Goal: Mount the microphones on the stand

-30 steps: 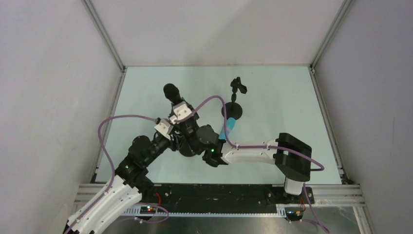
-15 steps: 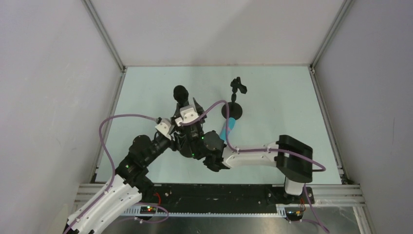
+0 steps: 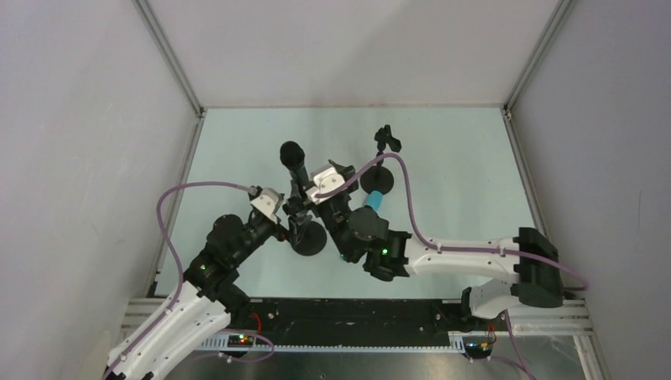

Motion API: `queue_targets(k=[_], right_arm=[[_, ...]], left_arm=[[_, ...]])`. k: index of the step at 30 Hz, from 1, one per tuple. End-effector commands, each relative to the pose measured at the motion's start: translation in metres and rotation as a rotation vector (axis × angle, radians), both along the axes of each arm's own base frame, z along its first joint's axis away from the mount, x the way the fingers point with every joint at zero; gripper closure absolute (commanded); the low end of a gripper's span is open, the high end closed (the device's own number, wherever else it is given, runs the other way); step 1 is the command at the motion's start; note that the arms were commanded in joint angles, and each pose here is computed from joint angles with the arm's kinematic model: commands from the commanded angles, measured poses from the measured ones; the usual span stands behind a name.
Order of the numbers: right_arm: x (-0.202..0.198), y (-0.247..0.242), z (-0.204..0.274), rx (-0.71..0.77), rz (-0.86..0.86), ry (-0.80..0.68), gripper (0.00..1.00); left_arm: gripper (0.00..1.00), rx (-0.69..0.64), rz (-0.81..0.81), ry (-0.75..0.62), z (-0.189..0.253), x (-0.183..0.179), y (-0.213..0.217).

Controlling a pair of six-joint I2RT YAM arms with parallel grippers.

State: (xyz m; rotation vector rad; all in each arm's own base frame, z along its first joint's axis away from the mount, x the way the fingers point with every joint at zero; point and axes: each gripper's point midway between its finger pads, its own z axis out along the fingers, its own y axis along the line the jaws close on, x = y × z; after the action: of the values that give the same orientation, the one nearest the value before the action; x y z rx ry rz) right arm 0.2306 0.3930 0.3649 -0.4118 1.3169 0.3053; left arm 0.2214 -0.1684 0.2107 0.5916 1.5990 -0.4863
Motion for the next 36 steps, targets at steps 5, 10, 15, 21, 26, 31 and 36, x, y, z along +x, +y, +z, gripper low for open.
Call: queue_targets(k=[5,10,15,21,26,31,36], right_arm=[[-0.017,-0.038,0.025,0.064,0.033,0.081,0.03],[-0.020,-0.065,0.013,0.104,0.011,0.210,0.01],[-0.041,-0.061,-0.050,0.027,0.068,0.381,0.01],[-0.088,-0.012,-0.123,-0.070,0.290,0.522,0.08],[-0.093,0.021,-0.153,-0.058,0.354,0.545,0.17],[-0.067,0.038,-0.180,-0.044,0.330,0.567,0.39],[-0.045,0.048,-0.191,-0.023,0.291,0.522,0.45]], left_arm=[[0.00,0.005,0.040,-0.139,0.072,-0.001,0.015],[0.00,-0.024,0.039,-0.238,0.129,-0.016,0.027],[0.00,-0.031,0.099,-0.300,0.164,-0.026,0.048],[0.00,-0.053,0.299,-0.366,0.203,-0.025,0.089],[0.00,-0.049,0.358,-0.371,0.213,-0.022,0.100],[0.00,-0.046,0.351,-0.359,0.213,-0.018,0.096],[0.00,-0.049,0.343,-0.353,0.210,-0.018,0.095]])
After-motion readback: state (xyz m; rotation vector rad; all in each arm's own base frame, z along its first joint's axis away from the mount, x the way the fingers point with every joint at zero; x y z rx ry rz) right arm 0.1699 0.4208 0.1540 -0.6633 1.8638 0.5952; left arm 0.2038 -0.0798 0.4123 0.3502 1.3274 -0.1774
